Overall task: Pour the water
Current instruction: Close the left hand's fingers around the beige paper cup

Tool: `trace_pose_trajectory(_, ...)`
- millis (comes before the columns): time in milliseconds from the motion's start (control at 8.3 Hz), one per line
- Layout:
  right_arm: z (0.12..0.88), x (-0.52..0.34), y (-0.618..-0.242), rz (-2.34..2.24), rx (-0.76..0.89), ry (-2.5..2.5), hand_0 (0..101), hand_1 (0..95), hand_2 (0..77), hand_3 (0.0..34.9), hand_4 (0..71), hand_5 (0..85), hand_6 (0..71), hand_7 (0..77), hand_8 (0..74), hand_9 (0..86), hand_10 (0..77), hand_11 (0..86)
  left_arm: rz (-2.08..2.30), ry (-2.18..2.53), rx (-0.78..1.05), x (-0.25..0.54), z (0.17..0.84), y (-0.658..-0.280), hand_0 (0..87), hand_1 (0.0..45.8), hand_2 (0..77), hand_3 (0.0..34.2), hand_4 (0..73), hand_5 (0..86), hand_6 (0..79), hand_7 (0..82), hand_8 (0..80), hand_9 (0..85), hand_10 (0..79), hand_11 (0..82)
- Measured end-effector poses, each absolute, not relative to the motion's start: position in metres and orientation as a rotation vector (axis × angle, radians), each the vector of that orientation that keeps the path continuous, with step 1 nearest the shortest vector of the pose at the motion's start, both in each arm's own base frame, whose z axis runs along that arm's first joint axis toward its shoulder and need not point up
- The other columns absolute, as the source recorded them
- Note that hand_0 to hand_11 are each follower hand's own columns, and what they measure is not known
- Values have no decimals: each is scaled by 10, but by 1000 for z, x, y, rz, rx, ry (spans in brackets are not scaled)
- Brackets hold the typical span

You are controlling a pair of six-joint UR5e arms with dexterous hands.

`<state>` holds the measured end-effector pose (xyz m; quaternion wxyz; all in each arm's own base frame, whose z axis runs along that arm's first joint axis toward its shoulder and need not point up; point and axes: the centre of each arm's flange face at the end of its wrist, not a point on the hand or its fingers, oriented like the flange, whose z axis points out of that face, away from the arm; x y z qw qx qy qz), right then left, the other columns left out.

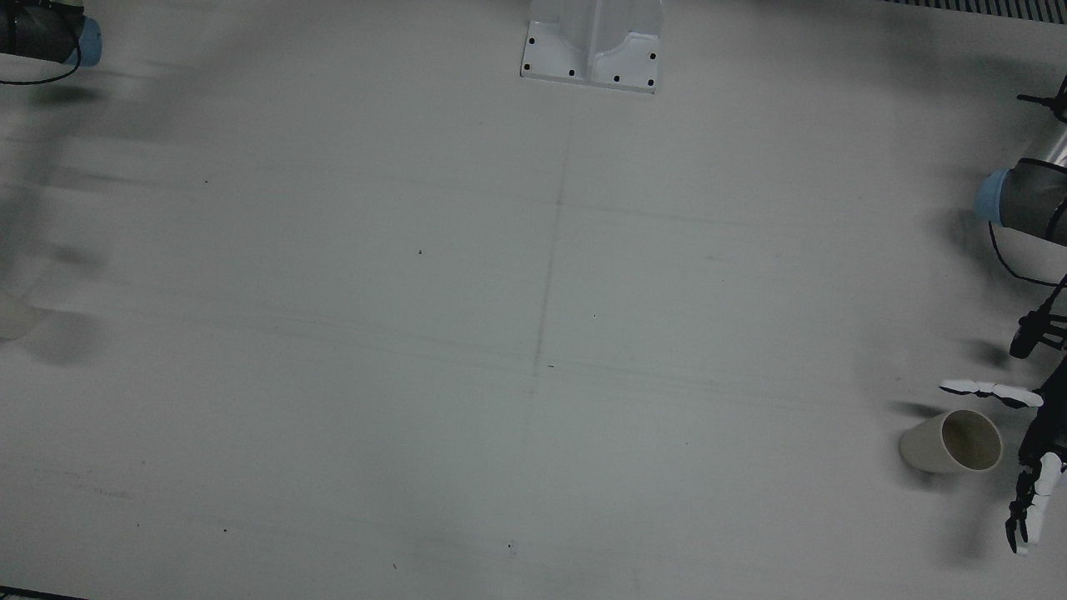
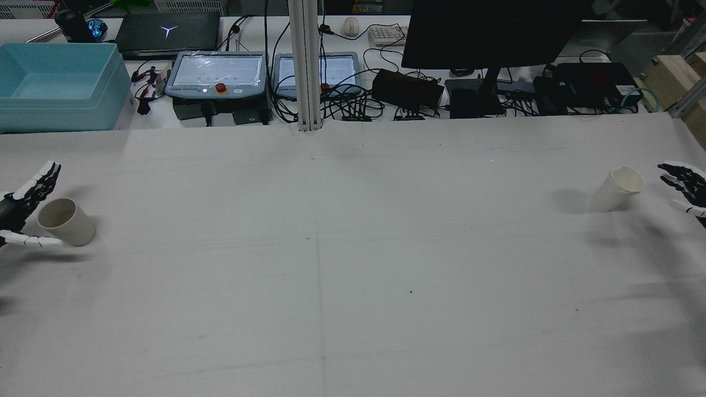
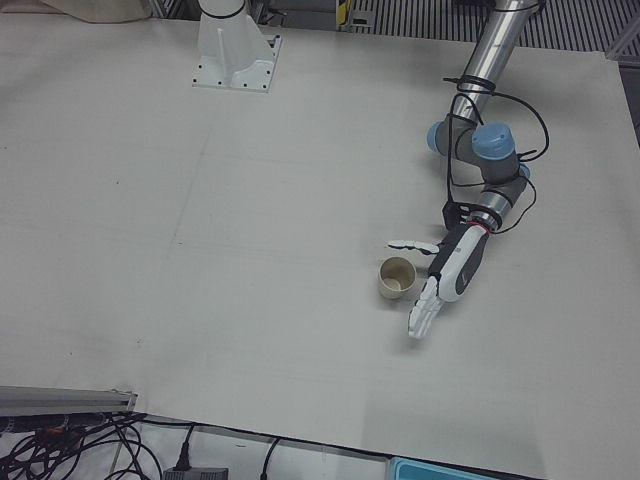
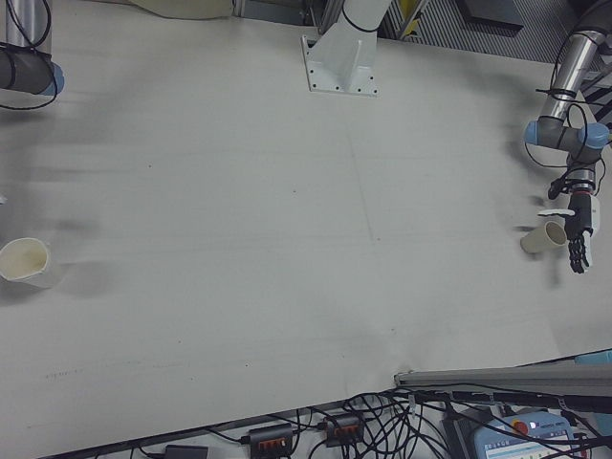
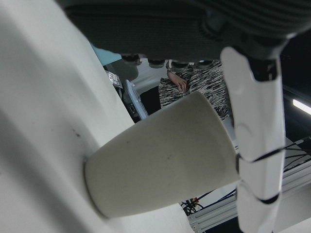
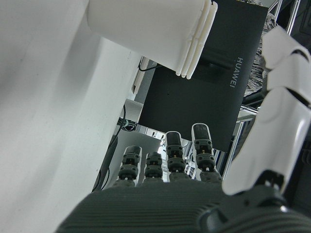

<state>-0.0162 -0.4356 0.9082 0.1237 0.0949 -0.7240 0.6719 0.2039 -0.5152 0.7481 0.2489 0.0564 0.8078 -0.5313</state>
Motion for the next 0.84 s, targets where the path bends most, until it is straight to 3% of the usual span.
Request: trace_pose_trajectory(843, 910, -16, -433, 1960, 279, -2105, 472, 153, 207, 0, 136, 218, 125, 218, 65, 114, 93, 147, -1419, 2177, 106, 235, 756, -507, 530, 235, 120, 0, 11, 0, 5, 11, 0, 11, 5, 11)
